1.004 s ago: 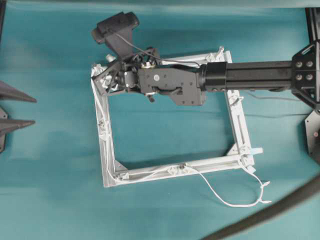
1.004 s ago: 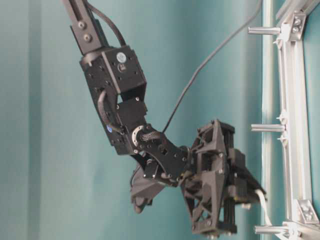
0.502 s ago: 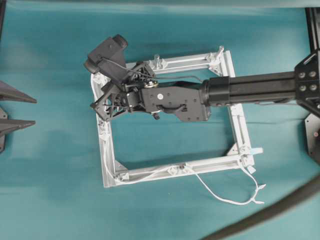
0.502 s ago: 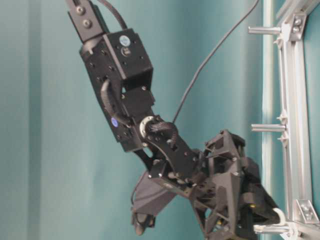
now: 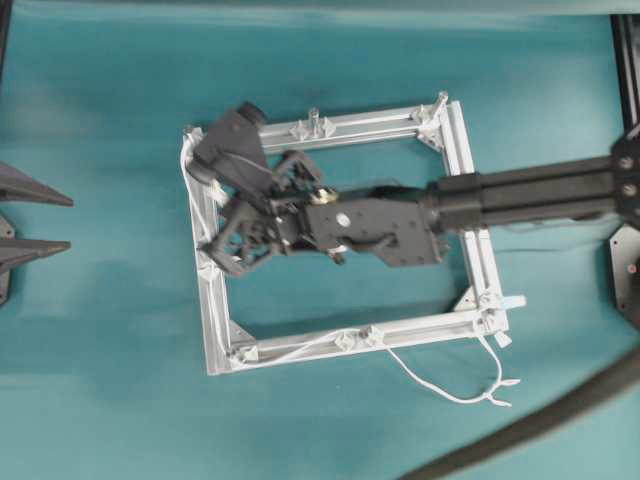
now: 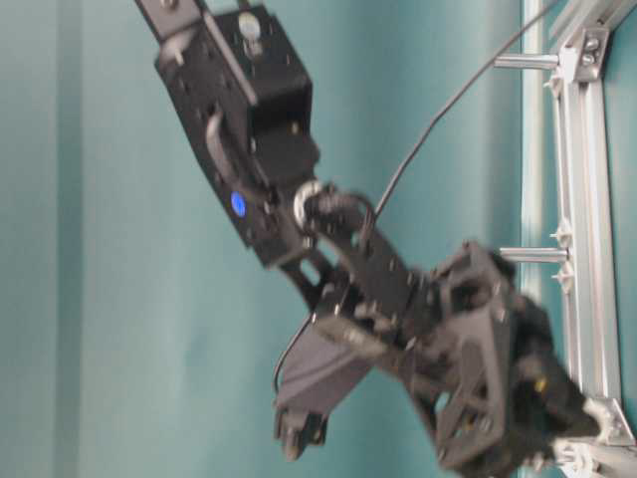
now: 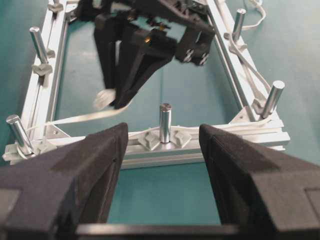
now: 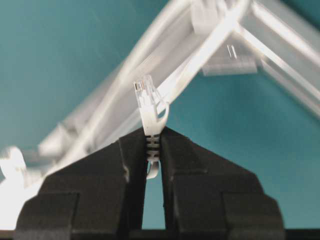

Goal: Move the cable alternately left and right between 8 pins so it hooks onto each one.
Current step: 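Route the cable around the top-left corner and rightward across the top, then pull the plug to the top-right corner, tensioning the cable over pins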

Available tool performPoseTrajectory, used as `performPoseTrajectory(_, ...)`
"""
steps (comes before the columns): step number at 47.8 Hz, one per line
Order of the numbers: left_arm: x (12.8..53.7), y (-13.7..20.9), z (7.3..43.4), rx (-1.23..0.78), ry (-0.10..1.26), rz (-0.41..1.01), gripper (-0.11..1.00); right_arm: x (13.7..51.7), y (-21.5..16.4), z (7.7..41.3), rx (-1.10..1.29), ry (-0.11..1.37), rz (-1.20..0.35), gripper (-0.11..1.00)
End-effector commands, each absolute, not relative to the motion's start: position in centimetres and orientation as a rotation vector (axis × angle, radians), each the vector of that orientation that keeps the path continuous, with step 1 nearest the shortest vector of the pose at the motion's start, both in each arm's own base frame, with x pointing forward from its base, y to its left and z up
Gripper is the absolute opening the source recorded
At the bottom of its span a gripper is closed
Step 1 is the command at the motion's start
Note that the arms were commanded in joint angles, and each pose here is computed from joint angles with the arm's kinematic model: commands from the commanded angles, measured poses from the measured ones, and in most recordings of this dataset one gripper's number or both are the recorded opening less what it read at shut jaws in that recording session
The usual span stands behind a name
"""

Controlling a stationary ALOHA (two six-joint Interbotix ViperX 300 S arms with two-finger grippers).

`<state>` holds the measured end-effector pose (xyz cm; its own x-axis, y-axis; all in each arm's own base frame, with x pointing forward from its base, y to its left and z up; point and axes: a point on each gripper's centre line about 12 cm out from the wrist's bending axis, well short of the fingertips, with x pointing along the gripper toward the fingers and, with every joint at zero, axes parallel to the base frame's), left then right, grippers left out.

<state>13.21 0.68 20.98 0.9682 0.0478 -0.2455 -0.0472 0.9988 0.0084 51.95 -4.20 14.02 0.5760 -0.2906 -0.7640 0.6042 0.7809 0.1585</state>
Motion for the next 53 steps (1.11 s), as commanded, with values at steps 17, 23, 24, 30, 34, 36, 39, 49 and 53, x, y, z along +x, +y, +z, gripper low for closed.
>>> performPoseTrajectory(17, 13.3, 0.8, 21.5, -0.001, 0.234, 0.055, 0.6, 45.2, -4.6, 16.1, 0.468, 0.826, -0.615, 0.08)
performPoseTrajectory(23, 13.3, 0.8, 21.4, -0.002, 0.236, 0.055, 0.6, 44.0, -4.9, 16.2, 0.458, 0.831, -0.609, 0.08)
performPoseTrajectory(24, 13.3, 0.8, 21.4, -0.001, 0.236, 0.055, 0.6, 43.9, -5.1, 16.2, 0.455, 0.831, -0.609, 0.08)
performPoseTrajectory(30, 13.3, 0.7, 21.4, -0.002, 0.236, 0.053, 0.6, 43.2, -6.6, 16.2, 0.418, 0.848, -0.627, 0.08)
performPoseTrajectory(34, 13.3, 0.8, 21.4, -0.001, 0.236, 0.055, 0.6, 42.5, -7.3, 17.0, 0.376, 0.859, -0.633, 0.08)
performPoseTrajectory(36, 13.3, 0.8, 21.4, -0.001, 0.237, 0.055, 0.6, 42.1, -7.6, 17.3, 0.346, 0.868, -0.631, 0.08)
performPoseTrajectory(39, 13.3, 0.8, 21.4, -0.002, 0.236, 0.055, 0.6, 41.3, -8.1, 17.8, 0.301, 0.884, -0.626, 0.08)
performPoseTrajectory(49, 13.3, 0.7, 21.4, -0.002, 0.236, 0.053, 0.6, 38.7, -9.6, 17.9, 0.21, 0.918, -0.598, 0.08)
performPoseTrajectory(53, 13.3, 0.8, 21.4, -0.001, 0.236, 0.055, 0.6, 38.1, -9.7, 17.7, 0.158, 0.92, -0.553, 0.08)
